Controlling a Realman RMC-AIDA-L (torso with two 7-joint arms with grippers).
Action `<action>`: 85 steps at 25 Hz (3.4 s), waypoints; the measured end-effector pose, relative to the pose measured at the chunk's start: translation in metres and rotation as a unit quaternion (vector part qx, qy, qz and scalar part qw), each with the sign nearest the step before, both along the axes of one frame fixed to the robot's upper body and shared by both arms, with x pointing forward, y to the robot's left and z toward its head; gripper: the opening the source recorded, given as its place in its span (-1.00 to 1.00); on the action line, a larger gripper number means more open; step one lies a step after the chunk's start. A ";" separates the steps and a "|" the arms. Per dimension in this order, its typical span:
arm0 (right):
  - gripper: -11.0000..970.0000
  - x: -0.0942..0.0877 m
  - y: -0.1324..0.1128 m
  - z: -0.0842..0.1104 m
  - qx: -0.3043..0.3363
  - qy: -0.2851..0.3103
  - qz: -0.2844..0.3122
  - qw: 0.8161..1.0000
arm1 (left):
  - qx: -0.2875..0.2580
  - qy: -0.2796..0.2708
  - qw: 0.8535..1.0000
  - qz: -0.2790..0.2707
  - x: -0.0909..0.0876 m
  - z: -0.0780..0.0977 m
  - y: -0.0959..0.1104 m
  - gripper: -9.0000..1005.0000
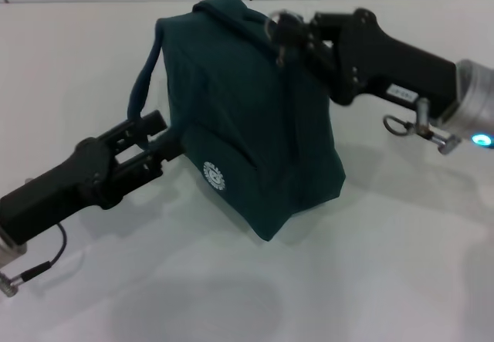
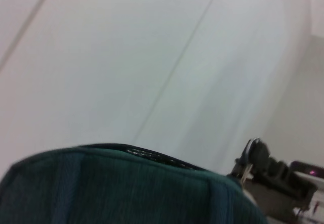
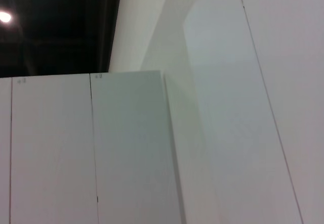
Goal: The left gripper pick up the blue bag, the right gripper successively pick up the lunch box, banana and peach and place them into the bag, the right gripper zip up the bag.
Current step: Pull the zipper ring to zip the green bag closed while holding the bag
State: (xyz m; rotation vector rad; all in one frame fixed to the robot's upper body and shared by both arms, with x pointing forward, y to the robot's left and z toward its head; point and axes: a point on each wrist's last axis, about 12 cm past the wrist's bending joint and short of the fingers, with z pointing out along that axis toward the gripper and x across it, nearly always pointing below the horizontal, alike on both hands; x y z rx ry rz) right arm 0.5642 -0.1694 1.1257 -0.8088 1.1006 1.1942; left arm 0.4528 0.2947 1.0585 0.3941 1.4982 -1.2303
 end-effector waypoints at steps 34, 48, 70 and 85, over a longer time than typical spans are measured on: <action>-0.90 0.025 0.024 0.019 -0.022 -0.023 -0.004 0.999 | -0.011 -0.017 1.000 -0.013 -0.005 -0.021 -0.042 0.40; -0.90 0.027 0.025 0.018 -0.028 -0.021 -0.009 0.999 | 0.011 -0.035 0.999 0.029 0.018 -0.021 -0.050 0.41; -0.89 0.031 0.027 0.019 -0.038 -0.022 -0.017 0.999 | -0.031 -0.014 0.999 0.008 0.020 -0.013 -0.053 0.41; -0.88 0.032 0.030 0.019 -0.042 -0.026 -0.015 0.999 | -0.016 -0.008 1.000 0.014 0.032 -0.014 -0.059 0.41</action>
